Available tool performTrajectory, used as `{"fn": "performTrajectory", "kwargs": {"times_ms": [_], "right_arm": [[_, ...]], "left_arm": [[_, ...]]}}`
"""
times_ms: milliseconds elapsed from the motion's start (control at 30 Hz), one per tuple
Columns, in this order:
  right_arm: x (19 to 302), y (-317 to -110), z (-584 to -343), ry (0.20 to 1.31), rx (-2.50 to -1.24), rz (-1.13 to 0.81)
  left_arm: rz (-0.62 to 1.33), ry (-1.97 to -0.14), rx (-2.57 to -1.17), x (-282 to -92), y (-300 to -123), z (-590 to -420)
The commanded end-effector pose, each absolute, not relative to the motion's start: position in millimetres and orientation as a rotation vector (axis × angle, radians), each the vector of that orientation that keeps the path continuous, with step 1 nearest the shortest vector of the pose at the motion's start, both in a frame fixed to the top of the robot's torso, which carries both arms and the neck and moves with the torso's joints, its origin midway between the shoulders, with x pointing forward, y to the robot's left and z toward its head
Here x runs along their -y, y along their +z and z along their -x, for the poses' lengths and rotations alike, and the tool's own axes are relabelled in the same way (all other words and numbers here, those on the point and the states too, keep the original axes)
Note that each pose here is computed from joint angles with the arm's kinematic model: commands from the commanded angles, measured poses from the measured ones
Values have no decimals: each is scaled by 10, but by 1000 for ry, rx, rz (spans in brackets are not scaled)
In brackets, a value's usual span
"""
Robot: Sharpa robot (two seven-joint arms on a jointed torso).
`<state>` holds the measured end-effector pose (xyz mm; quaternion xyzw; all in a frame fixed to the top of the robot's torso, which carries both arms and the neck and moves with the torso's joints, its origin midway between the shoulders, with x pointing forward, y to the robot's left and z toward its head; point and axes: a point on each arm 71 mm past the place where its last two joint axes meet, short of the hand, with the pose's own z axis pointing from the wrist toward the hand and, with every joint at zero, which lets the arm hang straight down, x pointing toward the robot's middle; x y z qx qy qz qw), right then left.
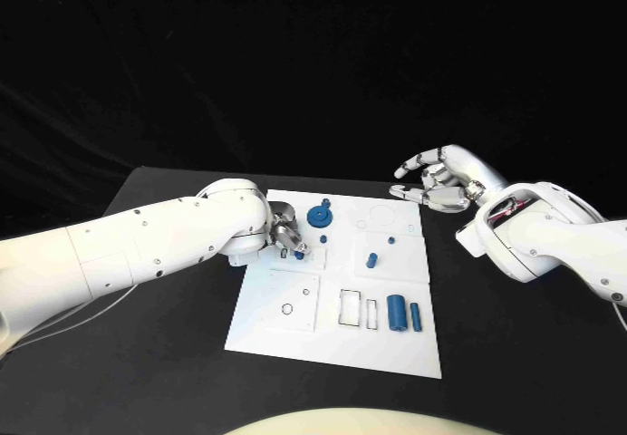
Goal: Assemble the parts on the task board
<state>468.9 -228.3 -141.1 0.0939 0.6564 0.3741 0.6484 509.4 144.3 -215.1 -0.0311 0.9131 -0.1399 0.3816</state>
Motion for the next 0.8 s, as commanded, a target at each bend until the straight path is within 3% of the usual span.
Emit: {"fn": "performTrajectory", "kwargs": {"times_ms": [33, 800], "right_arm": [[2276, -1412, -4684, 856, -1490, -205], [2286, -1415, -4682, 852, -1492, -209]], "left_arm": [[60, -367, -2364, -1405, -2195, -5058], [69, -361, -2361, -1422, -2196, -5066]]}}
